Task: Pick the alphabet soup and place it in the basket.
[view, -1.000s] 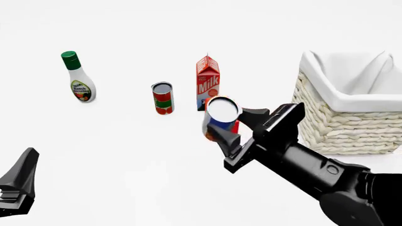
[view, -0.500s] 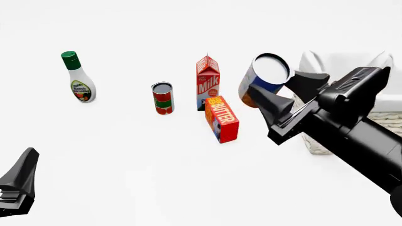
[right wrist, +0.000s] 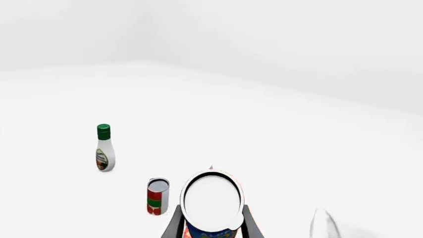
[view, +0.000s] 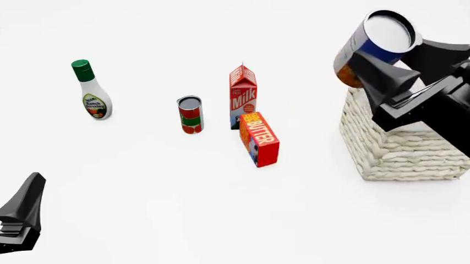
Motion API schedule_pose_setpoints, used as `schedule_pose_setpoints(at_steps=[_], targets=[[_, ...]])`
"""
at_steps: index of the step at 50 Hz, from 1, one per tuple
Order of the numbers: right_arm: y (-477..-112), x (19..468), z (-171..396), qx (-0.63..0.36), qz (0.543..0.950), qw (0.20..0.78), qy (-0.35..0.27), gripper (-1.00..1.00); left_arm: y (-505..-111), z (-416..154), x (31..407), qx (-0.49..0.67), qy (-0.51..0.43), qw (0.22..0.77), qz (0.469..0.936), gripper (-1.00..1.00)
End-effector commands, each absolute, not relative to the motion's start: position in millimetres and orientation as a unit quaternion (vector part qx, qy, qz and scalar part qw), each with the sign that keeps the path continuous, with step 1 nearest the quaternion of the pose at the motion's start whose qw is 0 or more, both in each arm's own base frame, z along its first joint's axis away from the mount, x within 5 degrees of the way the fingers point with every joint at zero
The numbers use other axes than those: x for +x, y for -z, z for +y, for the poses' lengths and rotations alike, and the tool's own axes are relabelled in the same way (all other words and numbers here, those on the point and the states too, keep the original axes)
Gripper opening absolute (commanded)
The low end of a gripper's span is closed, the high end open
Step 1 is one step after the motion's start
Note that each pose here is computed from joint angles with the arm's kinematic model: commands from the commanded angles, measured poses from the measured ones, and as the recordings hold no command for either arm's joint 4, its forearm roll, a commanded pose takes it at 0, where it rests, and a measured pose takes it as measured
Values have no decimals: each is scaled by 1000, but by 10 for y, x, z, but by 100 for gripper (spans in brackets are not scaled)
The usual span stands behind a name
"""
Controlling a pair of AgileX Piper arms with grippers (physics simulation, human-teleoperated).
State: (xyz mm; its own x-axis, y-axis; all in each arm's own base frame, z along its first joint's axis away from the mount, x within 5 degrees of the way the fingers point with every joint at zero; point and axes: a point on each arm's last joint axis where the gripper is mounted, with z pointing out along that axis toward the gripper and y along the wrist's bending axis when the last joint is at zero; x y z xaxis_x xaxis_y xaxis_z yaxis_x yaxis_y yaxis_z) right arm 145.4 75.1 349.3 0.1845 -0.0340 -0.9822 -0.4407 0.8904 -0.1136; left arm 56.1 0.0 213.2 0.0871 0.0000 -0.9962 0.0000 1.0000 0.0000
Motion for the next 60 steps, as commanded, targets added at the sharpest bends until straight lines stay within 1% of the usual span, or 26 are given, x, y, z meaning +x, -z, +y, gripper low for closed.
schedule_pose_setpoints(at_steps=[1,24,38,60], targets=[[-3716,1380,584,-161,615,764,-111,-100,-2132,0,561,0,0,737,676,100],[-3870,1454,337,-111,624,772,-40,-100,-2132,0,561,0,0,737,676,100],[-4016,1372,166,-84,624,777,10,-100,-2132,0,561,0,0,737,676,100],[-4030,1357,-75,-32,636,766,81,-100,-2132,0,561,0,0,737,676,100]])
